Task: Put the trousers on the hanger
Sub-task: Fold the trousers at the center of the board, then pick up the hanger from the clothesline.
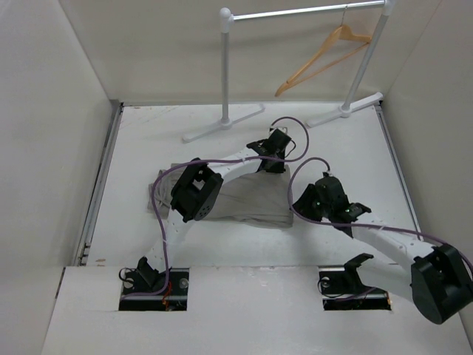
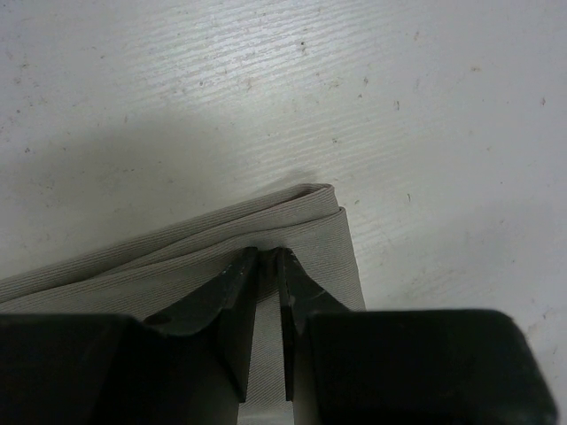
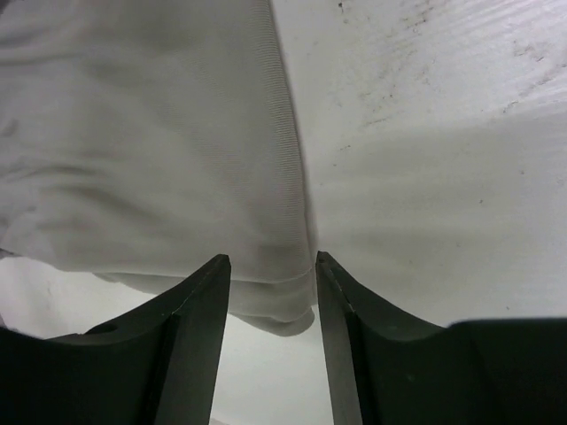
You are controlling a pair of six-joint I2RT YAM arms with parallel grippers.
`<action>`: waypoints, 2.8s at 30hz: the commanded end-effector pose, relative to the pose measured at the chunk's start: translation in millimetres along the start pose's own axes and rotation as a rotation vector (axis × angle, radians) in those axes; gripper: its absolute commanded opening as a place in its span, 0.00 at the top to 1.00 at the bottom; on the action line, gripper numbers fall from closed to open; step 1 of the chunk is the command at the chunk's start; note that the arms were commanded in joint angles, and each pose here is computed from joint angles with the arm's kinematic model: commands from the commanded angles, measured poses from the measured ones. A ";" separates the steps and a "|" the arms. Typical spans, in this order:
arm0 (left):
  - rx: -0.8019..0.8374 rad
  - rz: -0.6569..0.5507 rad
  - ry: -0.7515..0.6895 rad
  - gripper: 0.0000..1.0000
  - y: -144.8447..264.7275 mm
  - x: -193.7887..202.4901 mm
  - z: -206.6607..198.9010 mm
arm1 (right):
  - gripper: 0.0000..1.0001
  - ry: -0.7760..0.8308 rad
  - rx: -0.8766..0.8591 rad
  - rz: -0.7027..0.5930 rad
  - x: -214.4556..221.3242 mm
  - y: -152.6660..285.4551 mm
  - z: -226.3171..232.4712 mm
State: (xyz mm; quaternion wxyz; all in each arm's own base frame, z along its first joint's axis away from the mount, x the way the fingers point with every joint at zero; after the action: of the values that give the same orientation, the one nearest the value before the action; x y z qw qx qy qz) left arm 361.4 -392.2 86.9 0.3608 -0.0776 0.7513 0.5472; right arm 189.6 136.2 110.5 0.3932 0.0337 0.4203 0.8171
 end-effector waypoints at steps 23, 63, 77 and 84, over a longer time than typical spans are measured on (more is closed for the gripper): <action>-0.011 -0.138 0.105 0.29 36.9 -32.4 14.8 | 0.44 0.027 0.007 0.036 11.5 2.5 -2.1; -0.032 -0.311 0.428 0.55 247.6 103.7 117.1 | 0.42 0.176 -0.576 -0.484 -320.0 -11.5 327.3; -0.029 -0.299 0.449 0.52 238.0 105.6 119.6 | 0.85 0.261 -0.787 -0.475 -303.3 81.0 350.2; -0.014 -0.357 0.459 0.43 250.4 86.7 118.9 | 0.85 0.261 -0.786 -0.428 -272.1 91.1 326.4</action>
State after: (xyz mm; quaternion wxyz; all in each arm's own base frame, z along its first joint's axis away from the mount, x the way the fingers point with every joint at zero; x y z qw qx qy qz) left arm 215.5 -162.7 182.8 0.2551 -0.3051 0.7820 0.4799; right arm 470.2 136.6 424.9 0.4816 -0.2345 0.1731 0.8265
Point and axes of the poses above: each gripper's point midway between its finger pads, its own y axis back along the fingers, its own z axis along the line the jaws close on, x = y × z, the point moved 7 cm from there along y, back along the fingers, and after that the axes turned 14 degrees about -y, right-handed, at the moved point
